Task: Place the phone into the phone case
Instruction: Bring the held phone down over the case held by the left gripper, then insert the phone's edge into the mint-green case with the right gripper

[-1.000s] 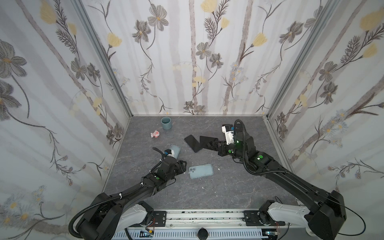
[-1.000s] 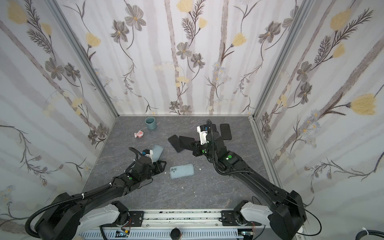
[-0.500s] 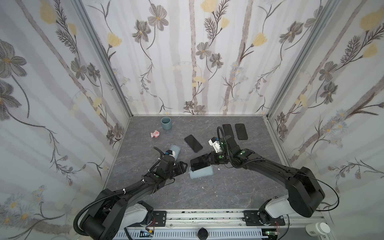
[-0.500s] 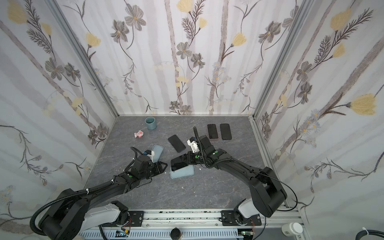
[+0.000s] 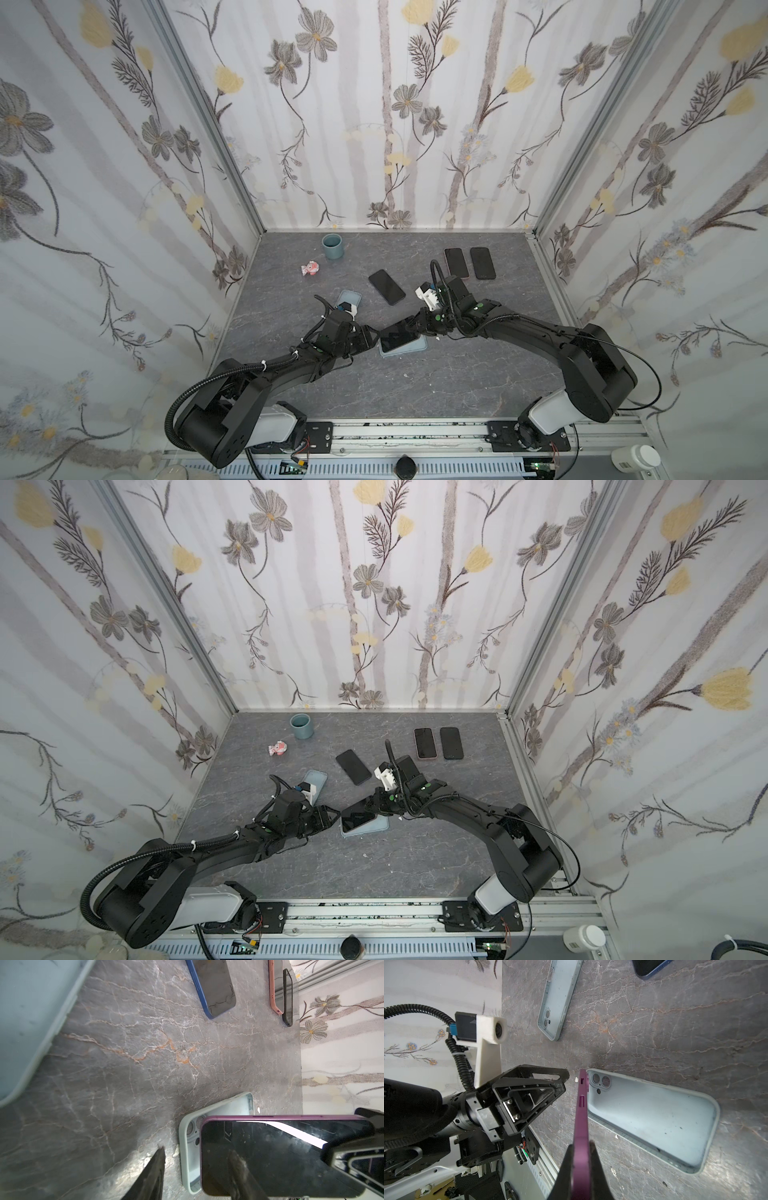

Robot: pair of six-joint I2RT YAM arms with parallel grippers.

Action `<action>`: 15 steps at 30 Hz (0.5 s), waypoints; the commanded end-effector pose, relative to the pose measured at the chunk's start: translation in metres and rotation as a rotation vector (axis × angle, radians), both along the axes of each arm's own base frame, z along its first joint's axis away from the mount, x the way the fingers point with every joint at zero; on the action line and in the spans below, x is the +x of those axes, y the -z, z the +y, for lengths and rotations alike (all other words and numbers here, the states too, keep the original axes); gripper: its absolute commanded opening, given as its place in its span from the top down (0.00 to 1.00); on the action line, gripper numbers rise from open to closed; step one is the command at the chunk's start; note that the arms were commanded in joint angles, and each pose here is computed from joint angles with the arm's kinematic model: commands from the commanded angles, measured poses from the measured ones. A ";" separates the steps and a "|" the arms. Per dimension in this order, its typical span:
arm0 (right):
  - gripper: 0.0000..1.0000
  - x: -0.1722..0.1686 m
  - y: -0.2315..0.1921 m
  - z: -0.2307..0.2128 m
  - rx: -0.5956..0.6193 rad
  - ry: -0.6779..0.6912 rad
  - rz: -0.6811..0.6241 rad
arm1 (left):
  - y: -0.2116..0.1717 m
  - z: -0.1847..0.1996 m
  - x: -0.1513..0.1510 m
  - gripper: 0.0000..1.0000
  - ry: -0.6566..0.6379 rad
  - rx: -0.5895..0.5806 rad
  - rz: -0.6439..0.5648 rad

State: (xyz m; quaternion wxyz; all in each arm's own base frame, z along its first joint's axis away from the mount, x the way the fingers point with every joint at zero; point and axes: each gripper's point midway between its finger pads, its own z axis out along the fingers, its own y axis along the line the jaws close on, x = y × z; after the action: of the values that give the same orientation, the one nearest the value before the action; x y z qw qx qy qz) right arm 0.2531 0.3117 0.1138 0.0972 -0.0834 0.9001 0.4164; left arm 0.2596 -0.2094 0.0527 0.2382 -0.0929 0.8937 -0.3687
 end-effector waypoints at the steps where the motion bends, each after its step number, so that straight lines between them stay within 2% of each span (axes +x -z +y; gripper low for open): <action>1: 1.00 0.002 -0.005 0.006 0.048 -0.013 -0.005 | -0.007 -0.009 0.004 0.53 0.010 -0.047 -0.005; 15: 1.00 0.000 0.002 0.005 0.054 -0.012 0.010 | 0.004 -0.021 -0.003 0.58 0.041 -0.063 0.037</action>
State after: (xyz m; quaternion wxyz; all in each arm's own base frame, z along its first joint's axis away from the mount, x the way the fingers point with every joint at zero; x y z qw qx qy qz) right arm 0.2525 0.3091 0.1023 0.0897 -0.0751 0.9021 0.4153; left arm 0.2523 -0.2254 0.0425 0.2035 -0.0892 0.8949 -0.3870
